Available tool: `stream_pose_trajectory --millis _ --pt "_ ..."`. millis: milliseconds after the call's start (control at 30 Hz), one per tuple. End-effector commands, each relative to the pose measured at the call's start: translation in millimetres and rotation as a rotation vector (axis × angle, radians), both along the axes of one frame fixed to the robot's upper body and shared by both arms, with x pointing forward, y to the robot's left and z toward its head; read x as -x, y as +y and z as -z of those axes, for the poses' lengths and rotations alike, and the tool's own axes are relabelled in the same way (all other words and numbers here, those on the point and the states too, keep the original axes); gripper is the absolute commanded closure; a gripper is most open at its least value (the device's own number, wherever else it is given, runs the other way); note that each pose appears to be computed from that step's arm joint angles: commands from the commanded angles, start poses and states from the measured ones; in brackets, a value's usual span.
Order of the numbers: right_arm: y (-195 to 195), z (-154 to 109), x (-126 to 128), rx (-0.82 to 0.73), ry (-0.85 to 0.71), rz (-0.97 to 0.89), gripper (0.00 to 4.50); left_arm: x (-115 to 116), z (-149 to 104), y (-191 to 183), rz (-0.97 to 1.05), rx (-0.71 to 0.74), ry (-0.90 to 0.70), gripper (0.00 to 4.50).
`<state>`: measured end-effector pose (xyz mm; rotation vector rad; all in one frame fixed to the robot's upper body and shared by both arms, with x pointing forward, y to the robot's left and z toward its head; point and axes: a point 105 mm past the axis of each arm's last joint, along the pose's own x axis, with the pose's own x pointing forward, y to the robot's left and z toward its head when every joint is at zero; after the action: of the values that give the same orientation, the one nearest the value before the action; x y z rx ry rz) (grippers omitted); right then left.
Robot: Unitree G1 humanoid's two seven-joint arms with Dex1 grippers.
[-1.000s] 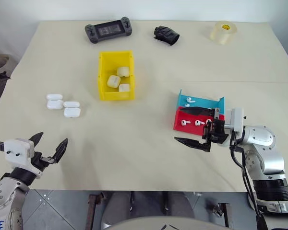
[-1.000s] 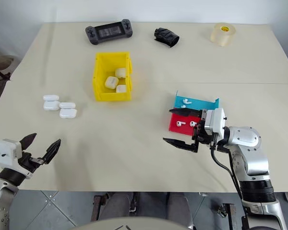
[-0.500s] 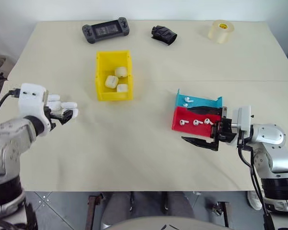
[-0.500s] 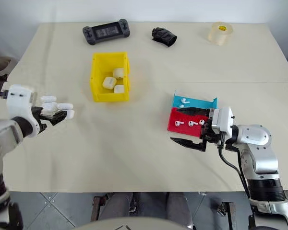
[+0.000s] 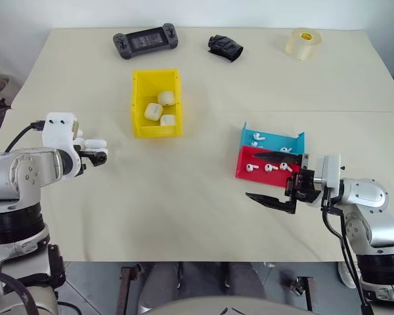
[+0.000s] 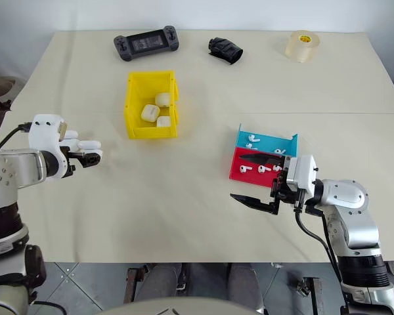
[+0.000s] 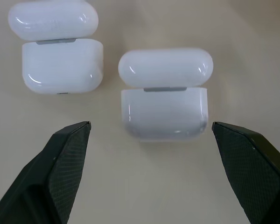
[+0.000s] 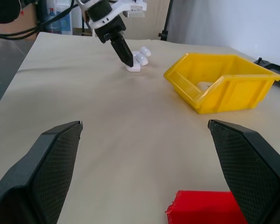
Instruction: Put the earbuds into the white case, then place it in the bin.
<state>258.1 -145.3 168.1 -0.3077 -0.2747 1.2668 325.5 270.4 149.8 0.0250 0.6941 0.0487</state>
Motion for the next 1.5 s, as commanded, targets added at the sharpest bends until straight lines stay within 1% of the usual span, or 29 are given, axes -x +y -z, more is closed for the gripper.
stream_pose_trajectory --millis 33,300,433,700,800,900,933,1067,1133,1233,1267,1367,1433,1500 --pt "3 -8 5 -0.019 -0.04 -0.007 0.0 -5 -4 3 -0.042 0.001 -0.016 0.07" --pt "4 -7 7 -0.034 -0.039 0.013 0.0 -15 -8 4 -0.074 -0.001 -0.008 0.07" --pt "6 -6 8 -0.041 -0.038 0.02 0.0 -17 -3 1 -0.066 -0.014 0.022 0.07" --pt "5 -6 8 -0.052 -0.044 0.045 0.0 -18 6 -2 -0.069 0.022 0.044 0.07" --pt "6 -7 8 -0.054 -0.045 0.049 0.0 -18 8 -2 -0.081 0.036 0.046 0.68" --pt "5 -7 7 -0.055 -0.048 0.053 0.0 -17 9 -2 -0.073 0.026 0.046 1.59" --pt "5 -7 6 -0.055 -0.048 0.054 0.0 -16 9 -1 -0.071 0.025 0.047 1.7" --pt "4 -7 5 -0.052 -0.05 0.057 0.0 -8 9 7 -0.079 0.012 0.039 1.7" --pt "4 -8 4 -0.052 -0.051 0.059 0.0 -7 4 8 -0.067 0.042 -0.003 1.7" --pt "2 -8 3 -0.048 -0.052 0.064 0.0 -12 -13 2 0.02 0.095 -0.155 1.7" --pt "1 -9 3 -0.045 -0.051 0.069 0.0 -12 -24 -4 0.114 0.095 -0.243 1.7" --pt "-5 -11 2 -0.039 -0.048 0.083 0.0 4 -34 -18 0.35 0.117 -0.354 1.7" --pt "-8 -12 2 -0.033 -0.046 0.088 0.0 14 -37 -25 0.467 0.127 -0.416 1.7" --pt "-16 -14 3 -0.012 -0.04 0.099 0.0 29 -49 -45 0.673 0.154 -0.538 1.7"
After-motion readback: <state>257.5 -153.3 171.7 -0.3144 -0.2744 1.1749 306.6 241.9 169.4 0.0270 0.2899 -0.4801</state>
